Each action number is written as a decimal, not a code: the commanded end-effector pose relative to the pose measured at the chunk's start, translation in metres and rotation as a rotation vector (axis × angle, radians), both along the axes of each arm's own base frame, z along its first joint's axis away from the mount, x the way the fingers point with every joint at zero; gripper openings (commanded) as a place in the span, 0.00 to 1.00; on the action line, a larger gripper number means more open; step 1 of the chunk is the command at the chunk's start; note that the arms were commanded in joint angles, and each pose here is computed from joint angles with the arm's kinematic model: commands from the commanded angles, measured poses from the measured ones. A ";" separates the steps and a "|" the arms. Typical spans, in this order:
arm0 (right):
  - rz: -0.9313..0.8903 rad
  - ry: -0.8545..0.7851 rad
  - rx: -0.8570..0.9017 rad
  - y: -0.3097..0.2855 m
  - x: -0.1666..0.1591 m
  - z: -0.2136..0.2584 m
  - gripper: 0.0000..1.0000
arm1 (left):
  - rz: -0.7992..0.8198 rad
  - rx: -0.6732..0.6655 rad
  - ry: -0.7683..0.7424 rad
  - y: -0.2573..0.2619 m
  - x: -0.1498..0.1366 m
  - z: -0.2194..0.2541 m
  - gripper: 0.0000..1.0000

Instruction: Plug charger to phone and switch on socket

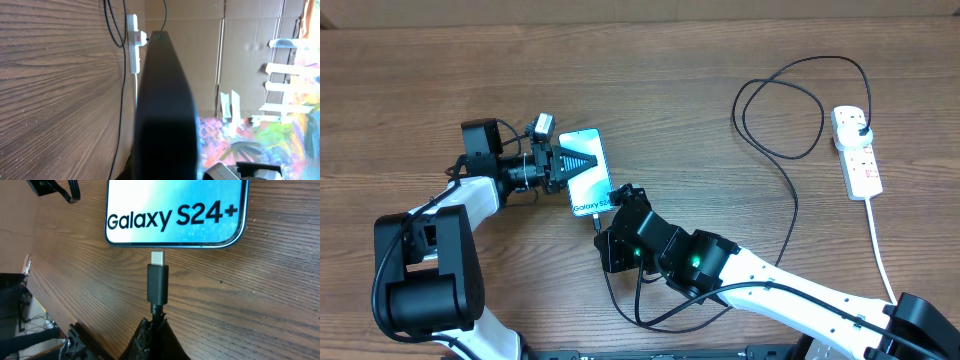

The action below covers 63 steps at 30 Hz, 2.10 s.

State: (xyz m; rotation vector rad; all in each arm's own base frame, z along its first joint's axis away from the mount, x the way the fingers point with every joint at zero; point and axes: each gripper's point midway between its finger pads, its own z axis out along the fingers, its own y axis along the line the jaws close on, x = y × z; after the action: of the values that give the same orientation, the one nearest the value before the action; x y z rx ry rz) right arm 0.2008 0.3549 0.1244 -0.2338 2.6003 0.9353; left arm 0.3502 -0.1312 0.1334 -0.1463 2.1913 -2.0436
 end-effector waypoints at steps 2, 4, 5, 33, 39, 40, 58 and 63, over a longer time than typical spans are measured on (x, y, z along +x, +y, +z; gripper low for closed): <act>0.001 0.017 0.000 0.000 -0.003 -0.005 0.04 | -0.039 -0.037 -0.029 -0.003 -0.007 0.017 0.06; 0.000 0.016 0.000 0.000 -0.002 -0.004 0.04 | -0.039 -0.038 -0.025 -0.003 -0.007 0.017 0.06; -0.001 0.015 -0.001 -0.001 -0.002 -0.005 0.04 | -0.039 -0.039 -0.021 -0.003 -0.007 0.017 0.06; -0.089 -0.030 -0.008 -0.006 0.014 -0.002 0.04 | -0.039 -0.038 -0.029 -0.003 -0.006 0.018 0.05; -0.105 -0.046 -0.012 -0.007 0.018 -0.001 0.04 | -0.039 -0.038 -0.033 -0.003 -0.006 0.018 0.05; -0.106 -0.046 -0.013 -0.007 0.018 -0.001 0.04 | -0.039 -0.038 -0.033 -0.003 -0.006 0.018 0.04; -0.150 -0.049 0.011 -0.010 0.029 0.003 0.04 | -0.039 -0.038 -0.033 -0.003 -0.006 0.018 0.04; -0.159 -0.048 0.012 -0.012 0.032 0.003 0.04 | -0.039 -0.038 -0.033 -0.003 -0.006 0.018 0.04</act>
State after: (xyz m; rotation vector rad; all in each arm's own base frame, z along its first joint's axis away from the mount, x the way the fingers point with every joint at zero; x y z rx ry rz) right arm 0.2097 0.3526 0.1248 -0.1418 2.5780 0.9225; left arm 0.3521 -0.1308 0.1339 -0.1497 2.1911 -2.0373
